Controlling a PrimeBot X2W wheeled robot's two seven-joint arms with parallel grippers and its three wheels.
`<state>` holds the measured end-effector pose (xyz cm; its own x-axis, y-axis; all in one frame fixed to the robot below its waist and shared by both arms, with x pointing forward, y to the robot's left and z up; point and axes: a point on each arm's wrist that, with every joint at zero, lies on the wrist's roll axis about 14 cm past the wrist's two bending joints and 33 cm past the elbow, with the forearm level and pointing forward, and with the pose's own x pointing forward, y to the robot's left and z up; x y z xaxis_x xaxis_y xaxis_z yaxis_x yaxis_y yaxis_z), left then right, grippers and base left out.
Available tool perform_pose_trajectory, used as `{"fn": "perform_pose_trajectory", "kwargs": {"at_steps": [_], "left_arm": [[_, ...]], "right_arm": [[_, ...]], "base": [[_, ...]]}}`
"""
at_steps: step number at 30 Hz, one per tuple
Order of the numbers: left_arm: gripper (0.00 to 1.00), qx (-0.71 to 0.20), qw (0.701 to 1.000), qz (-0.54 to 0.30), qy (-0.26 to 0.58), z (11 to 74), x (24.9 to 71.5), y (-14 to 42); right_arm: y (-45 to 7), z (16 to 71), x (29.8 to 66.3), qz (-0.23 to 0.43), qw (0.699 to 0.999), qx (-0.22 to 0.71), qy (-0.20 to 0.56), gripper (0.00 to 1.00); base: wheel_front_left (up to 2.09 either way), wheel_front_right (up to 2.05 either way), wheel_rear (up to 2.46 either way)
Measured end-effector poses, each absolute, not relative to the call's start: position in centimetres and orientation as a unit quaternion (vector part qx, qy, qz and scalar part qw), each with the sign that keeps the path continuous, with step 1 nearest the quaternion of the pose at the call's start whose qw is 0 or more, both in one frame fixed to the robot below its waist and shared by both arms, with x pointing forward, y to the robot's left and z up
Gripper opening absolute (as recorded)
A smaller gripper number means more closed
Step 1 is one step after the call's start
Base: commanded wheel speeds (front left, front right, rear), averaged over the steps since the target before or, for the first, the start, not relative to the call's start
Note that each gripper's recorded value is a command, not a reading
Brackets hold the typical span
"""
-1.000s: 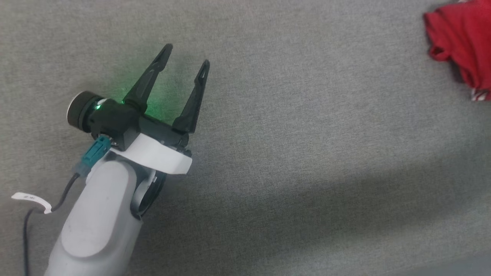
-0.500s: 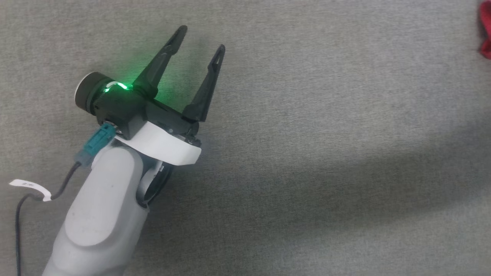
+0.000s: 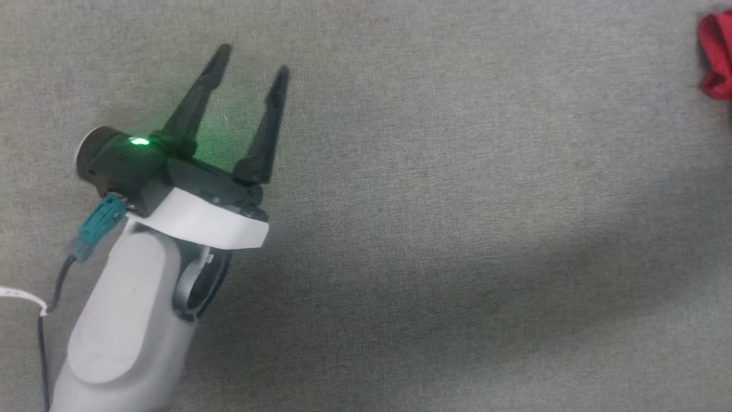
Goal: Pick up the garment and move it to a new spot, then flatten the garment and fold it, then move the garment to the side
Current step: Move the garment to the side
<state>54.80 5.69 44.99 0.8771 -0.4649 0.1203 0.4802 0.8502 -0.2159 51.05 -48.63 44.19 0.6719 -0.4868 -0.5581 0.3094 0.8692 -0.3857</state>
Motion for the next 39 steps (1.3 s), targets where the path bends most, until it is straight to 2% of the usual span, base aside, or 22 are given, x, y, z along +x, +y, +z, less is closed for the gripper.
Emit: {"fn": "perform_pose_trajectory", "kwargs": {"at_steps": [15, 28, 39], "left_arm": [[1.00, -0.075, 0.981, -0.158, -0.078, 49.4, 53.5, 11.1], [1.00, -0.058, 0.993, -0.083, -0.066, 50.6, 48.3, 16.4], [1.00, -0.045, 0.996, -0.017, -0.071, 52.0, 43.5, 21.6]], "right_arm": [[-44.3, 49.2, 52.4, -0.180, 0.953, -0.084, 0.227, 1.00], [-37.4, 51.8, 51.8, -0.106, 0.987, -0.043, 0.110, 1.00], [-33.2, 54.1, 50.1, -0.057, 0.998, -0.021, 0.027, 1.00]], "base": [[0.00, 0.00, 0.00], [0.00, 0.00, 0.00], [0.00, 0.00, 0.00]]}}
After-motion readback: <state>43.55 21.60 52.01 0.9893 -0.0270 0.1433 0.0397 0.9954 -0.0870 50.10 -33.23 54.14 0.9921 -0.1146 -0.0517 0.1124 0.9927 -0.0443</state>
